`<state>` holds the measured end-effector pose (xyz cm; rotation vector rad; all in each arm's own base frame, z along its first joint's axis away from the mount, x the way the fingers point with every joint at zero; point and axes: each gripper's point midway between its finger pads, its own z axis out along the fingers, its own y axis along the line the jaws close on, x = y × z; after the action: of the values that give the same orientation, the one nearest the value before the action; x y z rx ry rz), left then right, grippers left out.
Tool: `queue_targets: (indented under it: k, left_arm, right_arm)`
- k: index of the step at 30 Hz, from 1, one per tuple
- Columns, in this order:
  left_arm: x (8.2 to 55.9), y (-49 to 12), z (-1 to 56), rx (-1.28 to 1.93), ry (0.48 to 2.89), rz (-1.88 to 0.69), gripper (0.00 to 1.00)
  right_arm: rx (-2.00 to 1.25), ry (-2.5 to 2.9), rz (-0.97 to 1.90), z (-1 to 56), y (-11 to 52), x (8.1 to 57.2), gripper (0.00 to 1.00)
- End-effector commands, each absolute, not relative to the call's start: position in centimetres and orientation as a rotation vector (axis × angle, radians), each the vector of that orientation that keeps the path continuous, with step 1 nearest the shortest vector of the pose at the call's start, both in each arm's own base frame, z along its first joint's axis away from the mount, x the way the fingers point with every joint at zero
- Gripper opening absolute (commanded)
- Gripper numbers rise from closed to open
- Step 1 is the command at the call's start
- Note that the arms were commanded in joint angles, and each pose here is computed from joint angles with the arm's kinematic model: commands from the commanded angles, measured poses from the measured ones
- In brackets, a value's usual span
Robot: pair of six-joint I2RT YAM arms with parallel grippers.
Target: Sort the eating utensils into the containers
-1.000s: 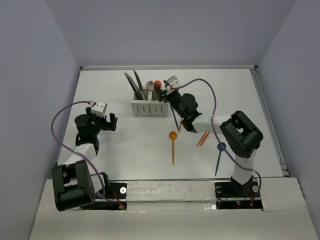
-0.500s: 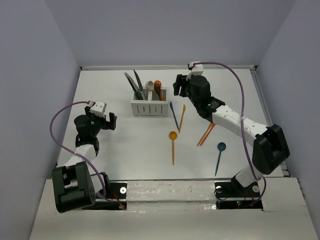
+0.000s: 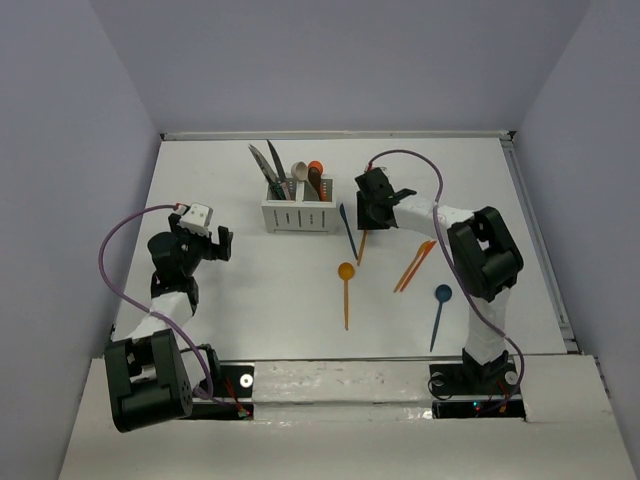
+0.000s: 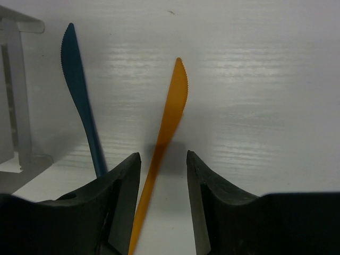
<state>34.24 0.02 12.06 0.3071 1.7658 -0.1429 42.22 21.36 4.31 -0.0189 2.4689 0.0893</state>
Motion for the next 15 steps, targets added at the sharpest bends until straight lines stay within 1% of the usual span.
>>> queue_targets:
  k: [1,5,9,13,15]
  left_arm:
    - [34.5,-0.1,14.3,0.337,1.672,-0.109,0.99]
    - [34.4,-0.1,14.3,0.338,1.669,-0.107,0.99]
    - [34.5,0.0,14.3,0.333,1.671,-0.104,0.99]
    - [34.6,0.1,14.0,0.328,1.682,-0.107,0.99]
    - [34.6,0.1,14.0,0.326,1.683,-0.106,0.99]
  right_arm:
    - [-0.036,2.479,0.069,5.3,22.0,43.1,0.43]
    - [-0.073,2.562,-0.013,3.3,21.0,42.0,0.42]
    - [-0.126,2.592,-0.055,3.1,21.3,41.1,0.41]
    - [-0.190,2.623,-0.021,3.4,22.1,40.3,0.42]
    - [-0.244,2.667,-0.005,2.7,22.3,39.5,0.42]
